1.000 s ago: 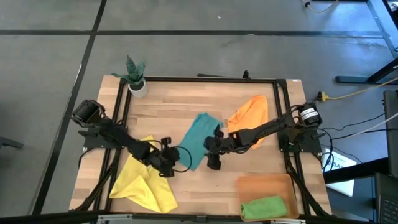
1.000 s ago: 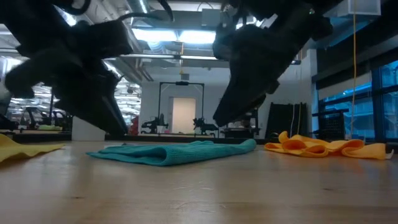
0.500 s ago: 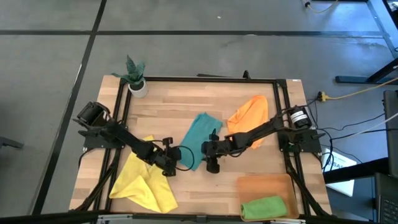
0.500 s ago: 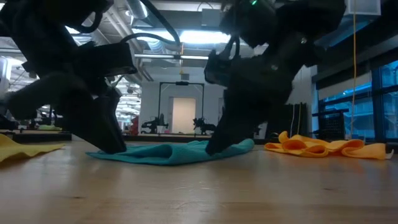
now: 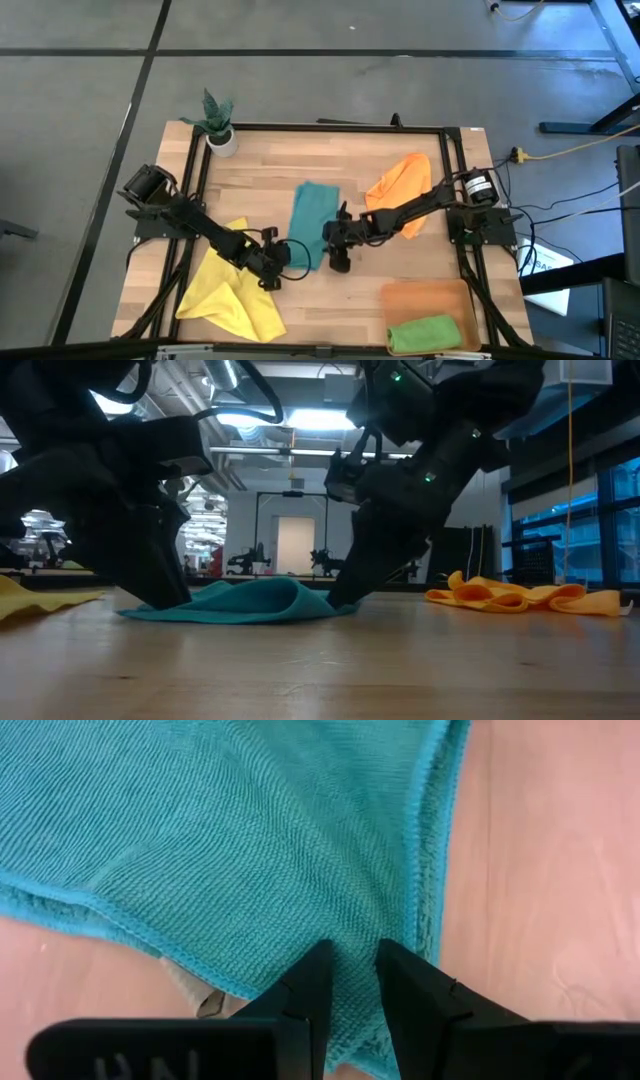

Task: Roll microfiber towels into tight, uniform cylinder then place into a basket
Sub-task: Roll the blue microfiber towel

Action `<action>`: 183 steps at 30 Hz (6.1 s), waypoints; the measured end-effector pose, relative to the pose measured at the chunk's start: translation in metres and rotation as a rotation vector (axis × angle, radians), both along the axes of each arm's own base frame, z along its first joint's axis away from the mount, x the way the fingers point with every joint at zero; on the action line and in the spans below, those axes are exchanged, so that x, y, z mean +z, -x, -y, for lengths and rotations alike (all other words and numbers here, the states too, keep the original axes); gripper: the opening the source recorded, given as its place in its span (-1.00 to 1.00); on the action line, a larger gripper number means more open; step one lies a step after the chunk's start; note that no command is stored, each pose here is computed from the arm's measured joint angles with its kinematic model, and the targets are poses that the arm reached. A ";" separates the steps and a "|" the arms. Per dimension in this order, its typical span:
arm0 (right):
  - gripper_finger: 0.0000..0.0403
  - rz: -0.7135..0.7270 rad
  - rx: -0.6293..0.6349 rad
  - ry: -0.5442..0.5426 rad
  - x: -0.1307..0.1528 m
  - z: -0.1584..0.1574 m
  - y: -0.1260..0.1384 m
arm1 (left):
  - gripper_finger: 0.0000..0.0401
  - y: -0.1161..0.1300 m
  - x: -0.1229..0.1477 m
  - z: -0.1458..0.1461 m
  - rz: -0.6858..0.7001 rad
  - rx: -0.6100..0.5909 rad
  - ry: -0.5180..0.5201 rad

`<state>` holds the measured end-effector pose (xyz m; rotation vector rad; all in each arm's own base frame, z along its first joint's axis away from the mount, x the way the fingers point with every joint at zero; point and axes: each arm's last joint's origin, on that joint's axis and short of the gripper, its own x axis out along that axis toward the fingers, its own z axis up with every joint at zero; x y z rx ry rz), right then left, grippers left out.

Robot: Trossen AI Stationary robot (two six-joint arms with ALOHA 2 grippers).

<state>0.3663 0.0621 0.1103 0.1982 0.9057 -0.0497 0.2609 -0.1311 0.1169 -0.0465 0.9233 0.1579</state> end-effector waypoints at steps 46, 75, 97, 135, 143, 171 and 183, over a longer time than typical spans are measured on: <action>-0.08 0.138 0.512 0.533 0.011 -0.071 0.015 | -0.61 -0.008 0.029 0.024 -0.063 -0.159 -0.112; -0.72 0.117 0.467 0.525 -0.009 -0.065 0.008 | -0.61 -0.005 0.029 0.029 -0.063 -0.154 -0.091; -0.97 0.118 0.469 0.464 -0.010 -0.061 0.007 | -0.61 -0.004 0.028 0.031 -0.051 -0.184 -0.170; -0.96 0.119 0.432 0.422 -0.010 -0.059 0.006 | -0.53 0.007 0.010 0.021 -0.041 -0.072 -0.195; -0.96 0.120 0.431 0.423 -0.009 -0.059 0.005 | -0.53 0.007 0.006 0.021 0.000 -0.105 -0.191; -0.95 0.120 0.430 0.424 -0.009 -0.059 0.005 | -0.55 0.004 -0.004 0.021 -0.006 -0.124 -0.132; -0.95 0.120 0.429 0.424 -0.009 -0.059 0.005 | -0.55 -0.005 0.022 0.035 0.032 -0.302 -0.234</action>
